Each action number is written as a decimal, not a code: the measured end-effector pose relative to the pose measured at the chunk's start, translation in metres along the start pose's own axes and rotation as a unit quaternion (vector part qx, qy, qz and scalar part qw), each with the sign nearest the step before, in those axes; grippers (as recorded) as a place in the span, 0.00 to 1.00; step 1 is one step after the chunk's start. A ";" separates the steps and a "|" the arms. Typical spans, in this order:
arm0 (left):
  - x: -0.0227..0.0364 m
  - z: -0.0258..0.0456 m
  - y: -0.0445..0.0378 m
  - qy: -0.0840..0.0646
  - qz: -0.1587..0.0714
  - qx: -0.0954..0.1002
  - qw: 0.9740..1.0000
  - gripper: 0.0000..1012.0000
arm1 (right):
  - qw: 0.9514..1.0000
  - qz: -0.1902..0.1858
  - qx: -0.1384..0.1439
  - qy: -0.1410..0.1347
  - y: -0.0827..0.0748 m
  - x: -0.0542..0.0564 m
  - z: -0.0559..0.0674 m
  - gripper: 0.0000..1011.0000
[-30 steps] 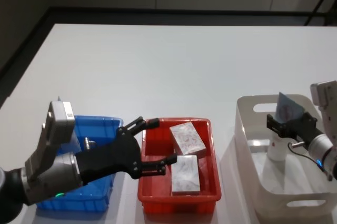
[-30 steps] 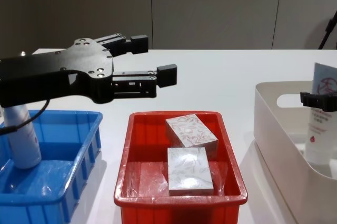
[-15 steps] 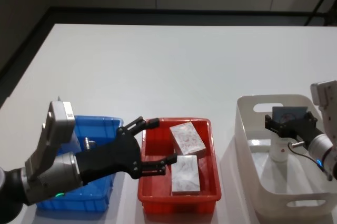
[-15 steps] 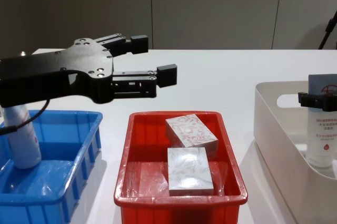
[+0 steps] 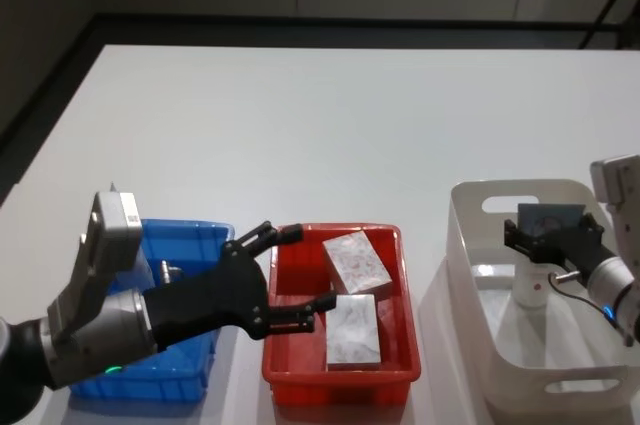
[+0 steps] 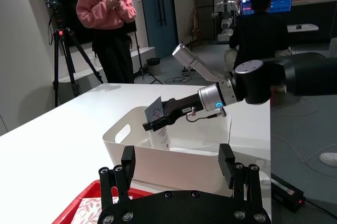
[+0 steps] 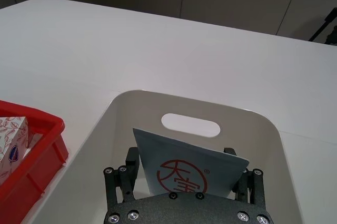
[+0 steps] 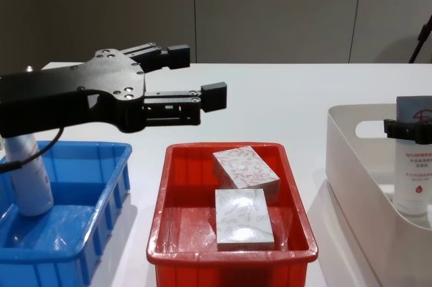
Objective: Bimanual collaborative sorting of washing and personal care products
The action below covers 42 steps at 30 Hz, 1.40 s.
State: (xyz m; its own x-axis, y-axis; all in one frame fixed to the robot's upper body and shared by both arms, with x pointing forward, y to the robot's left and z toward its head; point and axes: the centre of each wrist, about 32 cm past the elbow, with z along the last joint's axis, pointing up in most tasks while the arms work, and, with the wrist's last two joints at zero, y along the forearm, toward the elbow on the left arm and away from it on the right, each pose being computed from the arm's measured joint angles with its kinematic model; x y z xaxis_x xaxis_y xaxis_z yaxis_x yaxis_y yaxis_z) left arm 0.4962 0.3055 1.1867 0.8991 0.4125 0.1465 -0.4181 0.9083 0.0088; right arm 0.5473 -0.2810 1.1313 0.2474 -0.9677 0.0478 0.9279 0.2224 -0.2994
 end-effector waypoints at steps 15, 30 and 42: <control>0.0000 0.0000 0.0000 0.000 0.000 0.000 1.000 0.99 | 1.000 -0.013 0.010 -0.010 -0.022 0.000 -0.002 0.99; 0.0000 0.0000 0.0000 0.000 0.000 0.000 1.000 0.99 | 0.999 -0.028 0.020 -0.040 -0.057 -0.002 -0.012 0.99; 0.0000 0.0000 0.0000 0.000 0.000 0.000 1.000 0.99 | 0.997 -0.024 0.036 -0.070 -0.069 -0.003 -0.017 0.99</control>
State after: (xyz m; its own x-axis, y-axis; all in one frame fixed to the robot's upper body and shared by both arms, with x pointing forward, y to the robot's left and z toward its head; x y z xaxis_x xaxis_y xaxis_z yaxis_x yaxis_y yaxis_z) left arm 0.4963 0.3055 1.1867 0.8991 0.4125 0.1465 -0.4181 0.9084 0.0087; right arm 0.4781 -0.2951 1.1356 0.2347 -0.9523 0.1948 0.9558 0.1897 -0.2246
